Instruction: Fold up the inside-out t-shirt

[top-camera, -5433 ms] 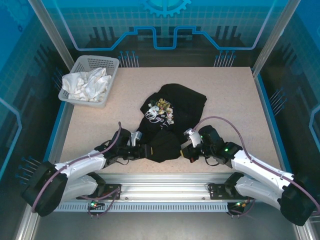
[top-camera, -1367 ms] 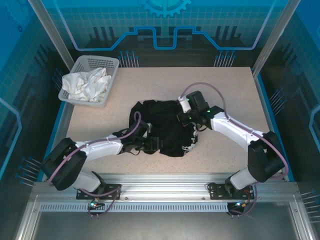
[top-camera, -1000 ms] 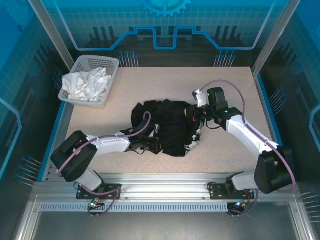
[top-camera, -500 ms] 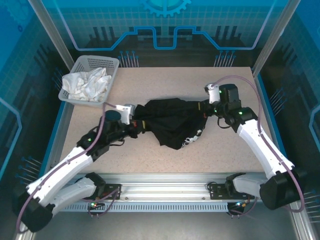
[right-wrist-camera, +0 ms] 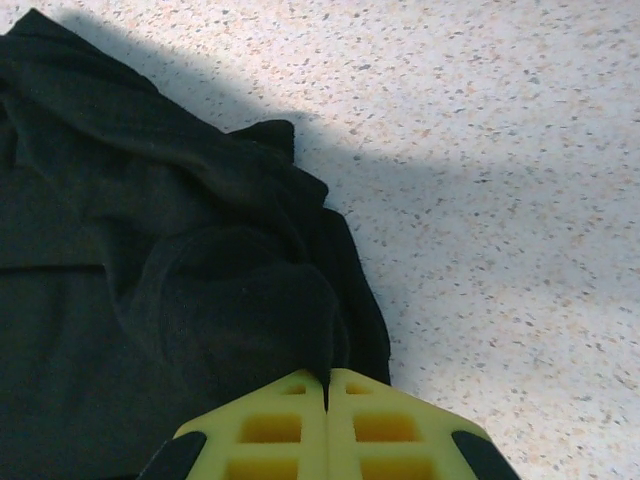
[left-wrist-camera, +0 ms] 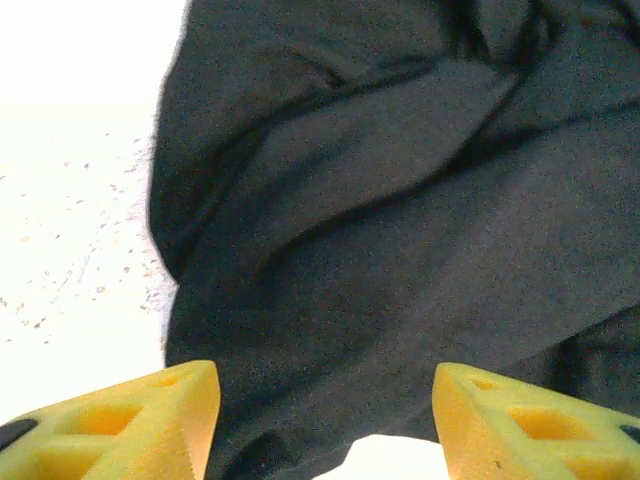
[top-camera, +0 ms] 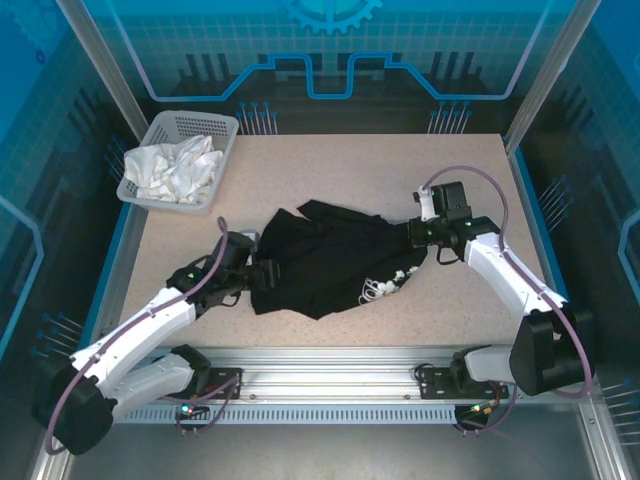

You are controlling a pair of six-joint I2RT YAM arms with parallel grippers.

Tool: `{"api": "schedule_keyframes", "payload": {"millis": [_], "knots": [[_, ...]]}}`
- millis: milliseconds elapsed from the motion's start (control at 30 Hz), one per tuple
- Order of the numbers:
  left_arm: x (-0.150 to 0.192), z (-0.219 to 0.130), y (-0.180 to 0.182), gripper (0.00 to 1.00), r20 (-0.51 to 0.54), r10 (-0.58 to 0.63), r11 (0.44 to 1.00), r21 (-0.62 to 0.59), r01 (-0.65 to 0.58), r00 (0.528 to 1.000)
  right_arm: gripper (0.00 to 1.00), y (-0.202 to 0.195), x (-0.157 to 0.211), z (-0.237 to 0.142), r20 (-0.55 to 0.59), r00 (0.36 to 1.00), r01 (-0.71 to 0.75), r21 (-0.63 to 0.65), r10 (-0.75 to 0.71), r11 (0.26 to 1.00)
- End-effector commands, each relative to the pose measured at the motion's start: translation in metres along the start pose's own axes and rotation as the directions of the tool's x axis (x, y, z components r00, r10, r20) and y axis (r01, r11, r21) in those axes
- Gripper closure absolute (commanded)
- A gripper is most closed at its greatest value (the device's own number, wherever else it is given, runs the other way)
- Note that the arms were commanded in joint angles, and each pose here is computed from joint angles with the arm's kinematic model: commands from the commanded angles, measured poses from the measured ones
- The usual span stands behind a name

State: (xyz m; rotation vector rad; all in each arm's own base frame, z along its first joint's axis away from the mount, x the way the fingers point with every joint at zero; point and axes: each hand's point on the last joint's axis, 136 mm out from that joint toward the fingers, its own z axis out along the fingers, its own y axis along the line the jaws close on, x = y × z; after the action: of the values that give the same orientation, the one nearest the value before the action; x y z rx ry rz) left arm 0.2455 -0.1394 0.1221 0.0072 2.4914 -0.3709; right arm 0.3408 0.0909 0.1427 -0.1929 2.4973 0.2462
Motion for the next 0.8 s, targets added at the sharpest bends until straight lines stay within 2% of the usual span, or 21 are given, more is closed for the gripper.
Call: {"api": "schedule_keyframes", "payload": {"millis": [0,133,267,367,467,500,600,767], "knots": [[-0.03,-0.005,-0.036,0.32,0.136,0.158,0.987,0.017,-0.162,0.978,0.94,0.015,-0.007,0.001,0.026,1.0,0.013,-0.058,-0.011,0.998],[-0.019,0.025,-0.086,0.27,0.087,0.354,0.93,0.071,-0.36,0.931,0.94,0.013,-0.006,-0.001,0.03,0.999,0.012,-0.055,-0.011,0.998],[0.006,0.061,-0.121,0.21,-0.013,0.567,0.822,0.07,-0.565,0.824,0.94,0.011,-0.005,-0.006,0.04,0.999,0.016,-0.047,-0.014,0.999],[0.026,0.091,-0.125,0.19,-0.126,0.631,0.775,0.047,-0.63,0.766,0.94,0.009,-0.007,-0.011,0.051,0.999,0.016,-0.045,-0.014,0.999],[0.029,0.113,-0.121,0.2,-0.162,0.648,0.753,-0.005,-0.658,0.744,0.94,0.009,-0.005,-0.012,0.053,0.999,0.013,-0.049,-0.01,0.999],[0.028,0.119,-0.118,0.23,-0.168,0.648,0.75,-0.028,-0.661,0.743,0.94,0.009,-0.005,-0.012,0.054,0.998,0.012,-0.051,-0.009,0.999],[0.018,0.128,-0.116,0.41,-0.168,0.64,0.751,-0.071,-0.657,0.75,0.94,0.009,-0.004,-0.013,0.053,0.999,0.01,-0.055,-0.007,0.998],[0.005,0.123,-0.125,0.67,-0.122,0.602,0.793,-0.023,-0.609,0.789,0.94,0.006,-0.003,-0.015,0.06,0.998,0.012,-0.046,-0.009,0.999]]}}
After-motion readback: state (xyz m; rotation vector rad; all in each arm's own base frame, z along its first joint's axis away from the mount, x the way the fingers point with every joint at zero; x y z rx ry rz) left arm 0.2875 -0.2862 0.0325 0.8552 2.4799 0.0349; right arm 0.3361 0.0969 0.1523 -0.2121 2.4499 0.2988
